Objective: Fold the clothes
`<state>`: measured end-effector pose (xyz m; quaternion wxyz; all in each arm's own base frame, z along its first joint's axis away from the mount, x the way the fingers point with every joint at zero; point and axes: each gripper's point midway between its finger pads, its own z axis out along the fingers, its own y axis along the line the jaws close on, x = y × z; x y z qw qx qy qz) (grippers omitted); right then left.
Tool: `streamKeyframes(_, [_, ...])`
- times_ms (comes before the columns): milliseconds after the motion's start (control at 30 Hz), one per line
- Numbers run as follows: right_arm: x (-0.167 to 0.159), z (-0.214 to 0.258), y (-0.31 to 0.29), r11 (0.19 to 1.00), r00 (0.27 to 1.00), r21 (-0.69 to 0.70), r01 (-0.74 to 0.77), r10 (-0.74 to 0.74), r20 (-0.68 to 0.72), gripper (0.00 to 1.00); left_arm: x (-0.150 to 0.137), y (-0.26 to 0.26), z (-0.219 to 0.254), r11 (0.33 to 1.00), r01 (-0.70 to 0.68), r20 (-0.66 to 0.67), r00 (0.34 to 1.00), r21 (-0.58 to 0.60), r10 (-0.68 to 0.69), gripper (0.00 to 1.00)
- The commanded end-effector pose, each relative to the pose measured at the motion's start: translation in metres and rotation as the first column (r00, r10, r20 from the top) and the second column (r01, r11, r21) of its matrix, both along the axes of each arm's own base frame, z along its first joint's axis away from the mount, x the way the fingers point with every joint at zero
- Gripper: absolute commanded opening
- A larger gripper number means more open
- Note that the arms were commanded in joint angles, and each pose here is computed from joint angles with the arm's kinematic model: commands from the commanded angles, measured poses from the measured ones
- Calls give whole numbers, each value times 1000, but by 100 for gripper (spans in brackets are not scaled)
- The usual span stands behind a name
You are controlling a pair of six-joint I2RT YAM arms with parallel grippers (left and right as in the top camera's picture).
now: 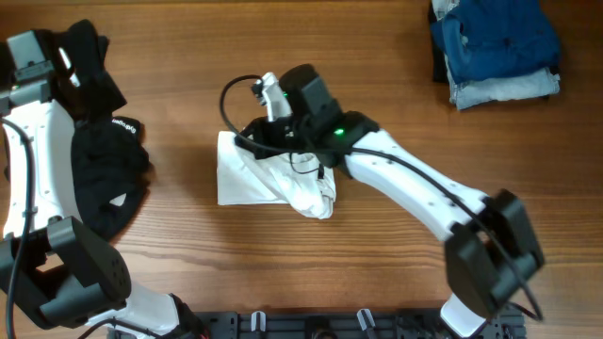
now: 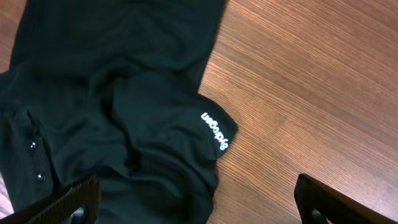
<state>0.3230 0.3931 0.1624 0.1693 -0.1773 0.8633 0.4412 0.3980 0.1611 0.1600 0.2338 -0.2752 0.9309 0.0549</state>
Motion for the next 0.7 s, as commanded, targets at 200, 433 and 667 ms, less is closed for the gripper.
streamKeyframes(200, [-43, -8, 50, 970, 969, 22, -244, 243, 47, 68, 10, -3, 1, 996, 17, 54, 998, -85, -13, 100])
streamKeyframes(433, [29, 29, -38, 916, 980, -401, 27, 55, 190, 99, 13, -12, 1, 990, 45, 72, 997, -130, -36, 100])
streamKeyframes(667, [47, -21, -79, 817, 967, -577, -26, 167, 194, 83, 14, -16, 1, 988, 57, 80, 996, -146, -45, 100])
